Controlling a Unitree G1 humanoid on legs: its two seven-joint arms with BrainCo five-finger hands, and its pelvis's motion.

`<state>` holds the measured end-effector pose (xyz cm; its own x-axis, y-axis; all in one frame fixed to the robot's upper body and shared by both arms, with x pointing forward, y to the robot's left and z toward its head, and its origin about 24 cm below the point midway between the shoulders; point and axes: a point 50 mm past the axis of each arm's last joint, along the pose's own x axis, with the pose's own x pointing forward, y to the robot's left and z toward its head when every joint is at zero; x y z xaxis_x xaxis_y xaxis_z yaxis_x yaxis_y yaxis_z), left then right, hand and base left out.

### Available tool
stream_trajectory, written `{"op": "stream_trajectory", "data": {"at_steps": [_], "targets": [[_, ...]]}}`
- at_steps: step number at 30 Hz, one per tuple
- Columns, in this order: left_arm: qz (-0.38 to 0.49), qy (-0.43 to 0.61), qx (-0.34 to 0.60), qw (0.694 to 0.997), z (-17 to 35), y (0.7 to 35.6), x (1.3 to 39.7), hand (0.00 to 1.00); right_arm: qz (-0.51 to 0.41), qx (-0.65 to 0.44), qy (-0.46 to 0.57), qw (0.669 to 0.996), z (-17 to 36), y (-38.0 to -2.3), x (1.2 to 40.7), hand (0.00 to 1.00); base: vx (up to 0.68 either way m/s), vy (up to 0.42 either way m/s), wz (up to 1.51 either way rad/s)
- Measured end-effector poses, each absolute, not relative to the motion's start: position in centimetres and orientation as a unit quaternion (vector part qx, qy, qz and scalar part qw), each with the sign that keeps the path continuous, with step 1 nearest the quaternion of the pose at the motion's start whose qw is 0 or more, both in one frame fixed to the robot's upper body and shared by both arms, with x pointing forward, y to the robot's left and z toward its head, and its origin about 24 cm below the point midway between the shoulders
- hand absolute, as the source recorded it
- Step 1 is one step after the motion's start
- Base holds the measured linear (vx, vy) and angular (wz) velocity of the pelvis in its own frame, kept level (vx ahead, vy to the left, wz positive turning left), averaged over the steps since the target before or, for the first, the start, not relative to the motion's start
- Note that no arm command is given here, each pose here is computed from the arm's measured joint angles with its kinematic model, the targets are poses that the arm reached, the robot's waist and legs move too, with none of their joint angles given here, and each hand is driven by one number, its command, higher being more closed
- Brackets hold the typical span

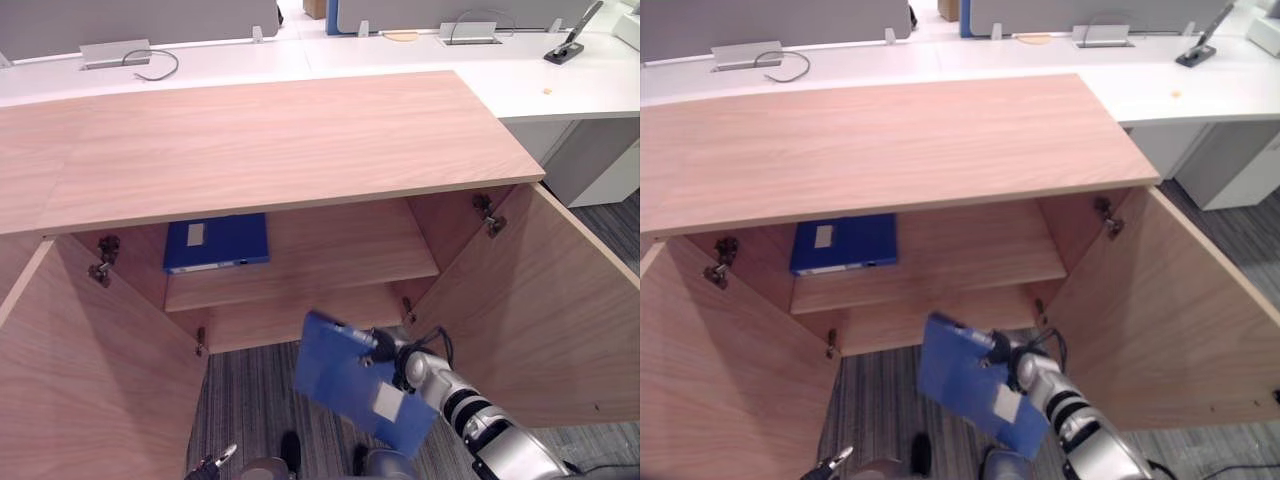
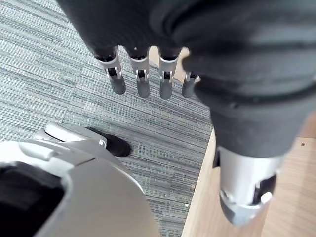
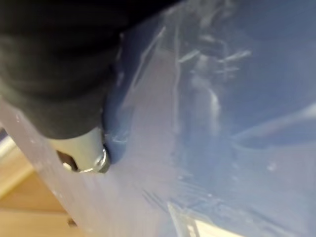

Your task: Walk over to the cabinet, pick up the folder, carry it to the office cabinet, place the folder inside the office cabinet, then close the office cabinet door

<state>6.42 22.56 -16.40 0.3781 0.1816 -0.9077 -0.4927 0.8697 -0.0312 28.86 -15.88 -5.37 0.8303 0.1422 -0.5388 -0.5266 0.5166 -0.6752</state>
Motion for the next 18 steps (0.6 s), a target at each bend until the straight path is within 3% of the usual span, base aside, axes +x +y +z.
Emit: {"op": "stream_trajectory", "data": {"at_steps": [1, 3, 6, 13, 18], "targets": [[0.208, 0.519, -0.153, 0.815, -16.5, 22.3, 6.2, 0.0, 0.169, -0.404, 0.219, 0.872, -4.9, -16.5, 29.2, 1.0, 0.04, -0.04, 0.07], [0.216, 0.522, -0.158, 0.81, -16.6, 22.2, 5.7, 0.0, 0.146, -0.346, 0.231, 0.897, -5.1, -16.7, 28.9, 1.0, 0.06, -0.045, 0.04], [0.222, 0.524, -0.16, 0.807, -16.6, 22.3, 5.4, 0.0, 0.113, -0.273, 0.258, 0.92, -6.1, -17.4, 27.7, 1.0, 0.09, -0.05, 0.02], [0.216, 0.529, -0.149, 0.807, -16.6, 22.3, 5.5, 0.0, 0.052, -0.157, 0.277, 0.947, -7.0, -18.8, 25.3, 1.0, 0.12, -0.005, 0.12], [0.22, 0.509, -0.164, 0.816, -16.4, 21.8, 6.6, 0.0, -0.076, 0.038, 0.271, 0.959, -7.1, -21.5, 24.1, 1.0, 0.07, 0.052, 0.3]]}}
